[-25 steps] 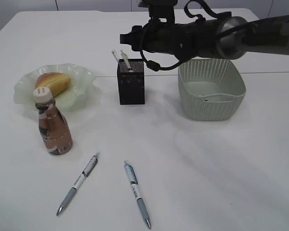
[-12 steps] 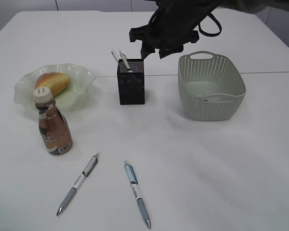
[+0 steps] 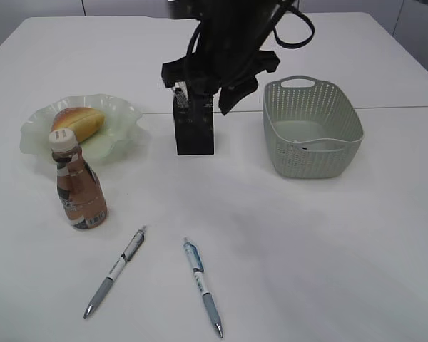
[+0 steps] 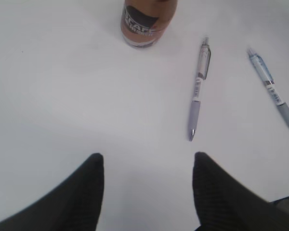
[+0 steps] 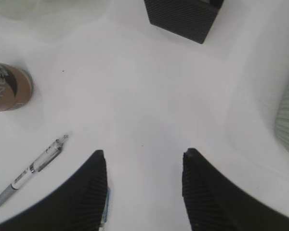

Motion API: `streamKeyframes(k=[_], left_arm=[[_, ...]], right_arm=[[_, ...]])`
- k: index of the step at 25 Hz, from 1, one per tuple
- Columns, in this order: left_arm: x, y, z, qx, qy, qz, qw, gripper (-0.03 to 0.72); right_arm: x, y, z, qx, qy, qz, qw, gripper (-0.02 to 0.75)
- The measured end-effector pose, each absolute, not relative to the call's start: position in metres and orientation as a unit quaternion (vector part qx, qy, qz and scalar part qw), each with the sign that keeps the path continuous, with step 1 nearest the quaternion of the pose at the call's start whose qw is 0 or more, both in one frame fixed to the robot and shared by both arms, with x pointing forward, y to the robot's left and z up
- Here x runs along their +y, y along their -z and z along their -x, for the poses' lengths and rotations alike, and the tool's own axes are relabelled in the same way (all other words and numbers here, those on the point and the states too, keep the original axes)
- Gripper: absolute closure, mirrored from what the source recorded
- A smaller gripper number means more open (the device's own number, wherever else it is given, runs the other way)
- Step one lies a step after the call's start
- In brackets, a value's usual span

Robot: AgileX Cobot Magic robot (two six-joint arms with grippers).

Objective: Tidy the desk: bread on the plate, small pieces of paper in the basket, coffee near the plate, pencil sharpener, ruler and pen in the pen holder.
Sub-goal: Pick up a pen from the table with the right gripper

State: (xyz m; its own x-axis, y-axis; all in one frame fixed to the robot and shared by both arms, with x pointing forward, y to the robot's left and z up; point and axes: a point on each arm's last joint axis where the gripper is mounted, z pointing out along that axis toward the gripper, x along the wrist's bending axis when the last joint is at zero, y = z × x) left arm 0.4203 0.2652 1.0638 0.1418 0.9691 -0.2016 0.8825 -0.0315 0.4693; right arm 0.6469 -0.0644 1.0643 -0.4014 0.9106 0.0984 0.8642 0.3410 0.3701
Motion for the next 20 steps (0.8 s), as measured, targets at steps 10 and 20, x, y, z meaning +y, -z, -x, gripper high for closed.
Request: streamKeyframes(k=[10,20], left_arm=[[0.267,-1.064,-0.421,0.654,-0.089,-0.709,0.251,0.256],[0.266,-1.064,-0.421,0.651,-0.088,-0.711,0.251,0.256]], right_arm=[[-0.029,-1.017,-0.609,0.843,-0.114,-0.525,0.006,0.364],[-0.005,-0.959,-0.567,0.863,-0.015,-0.505,-0.013,0.364]])
